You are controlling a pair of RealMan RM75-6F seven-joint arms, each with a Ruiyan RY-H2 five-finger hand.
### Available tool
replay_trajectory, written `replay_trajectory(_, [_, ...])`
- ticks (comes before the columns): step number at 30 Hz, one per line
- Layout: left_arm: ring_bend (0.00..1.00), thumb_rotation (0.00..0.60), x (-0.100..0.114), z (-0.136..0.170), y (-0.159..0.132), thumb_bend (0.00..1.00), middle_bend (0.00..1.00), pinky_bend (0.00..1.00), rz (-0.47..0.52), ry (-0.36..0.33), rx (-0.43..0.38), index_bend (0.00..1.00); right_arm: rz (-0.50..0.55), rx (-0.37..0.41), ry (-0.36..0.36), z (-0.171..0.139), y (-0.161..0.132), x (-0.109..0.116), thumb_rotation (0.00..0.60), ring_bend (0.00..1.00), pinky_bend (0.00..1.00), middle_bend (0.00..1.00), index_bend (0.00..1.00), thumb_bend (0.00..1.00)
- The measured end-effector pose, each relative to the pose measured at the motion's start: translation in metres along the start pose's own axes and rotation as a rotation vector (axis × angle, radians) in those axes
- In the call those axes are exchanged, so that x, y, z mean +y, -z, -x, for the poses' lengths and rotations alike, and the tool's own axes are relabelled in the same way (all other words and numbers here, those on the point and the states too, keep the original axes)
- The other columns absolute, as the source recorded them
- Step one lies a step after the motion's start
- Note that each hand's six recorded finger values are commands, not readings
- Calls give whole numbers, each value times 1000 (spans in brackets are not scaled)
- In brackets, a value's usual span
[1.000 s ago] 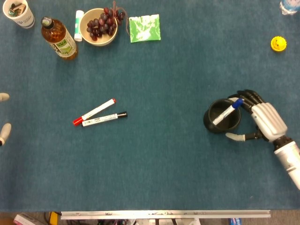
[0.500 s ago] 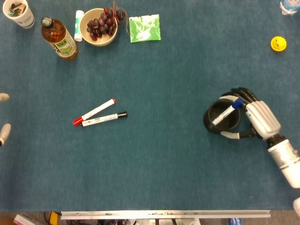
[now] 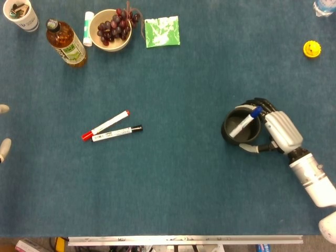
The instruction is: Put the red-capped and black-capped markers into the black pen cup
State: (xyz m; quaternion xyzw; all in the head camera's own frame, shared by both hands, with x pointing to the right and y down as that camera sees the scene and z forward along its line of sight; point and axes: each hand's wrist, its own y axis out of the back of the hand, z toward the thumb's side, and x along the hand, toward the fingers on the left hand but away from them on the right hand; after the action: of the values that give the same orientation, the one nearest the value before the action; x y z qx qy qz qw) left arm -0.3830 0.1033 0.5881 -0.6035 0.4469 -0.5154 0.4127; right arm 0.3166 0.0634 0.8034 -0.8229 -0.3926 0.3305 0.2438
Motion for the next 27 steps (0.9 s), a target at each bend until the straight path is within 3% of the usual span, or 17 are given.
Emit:
replay_trajectory(4, [119, 600, 1, -1, 0, 299, 170, 93, -4, 0, -6, 278, 20, 9, 13, 3, -3, 3, 600, 256, 201, 360, 364, 342])
replay_trajectory(12, [119, 600, 2, -8, -8, 299, 170, 93, -37, 23, -68, 278, 61, 22, 42, 3, -10, 26, 600, 281, 224, 405, 413, 354])
replay_trajectory(18, [119, 600, -2, -17, -23, 299, 170, 93, -70, 65, -152, 279, 102, 35, 76, 2, -24, 59, 600, 281, 224, 413, 424, 355])
replay_trajectory(27, [120, 600, -24, -42, -42, 299, 173, 93, -95, 173, -269, 291, 110, 60, 138, -10, -56, 129, 600, 281, 224, 423, 437, 355])
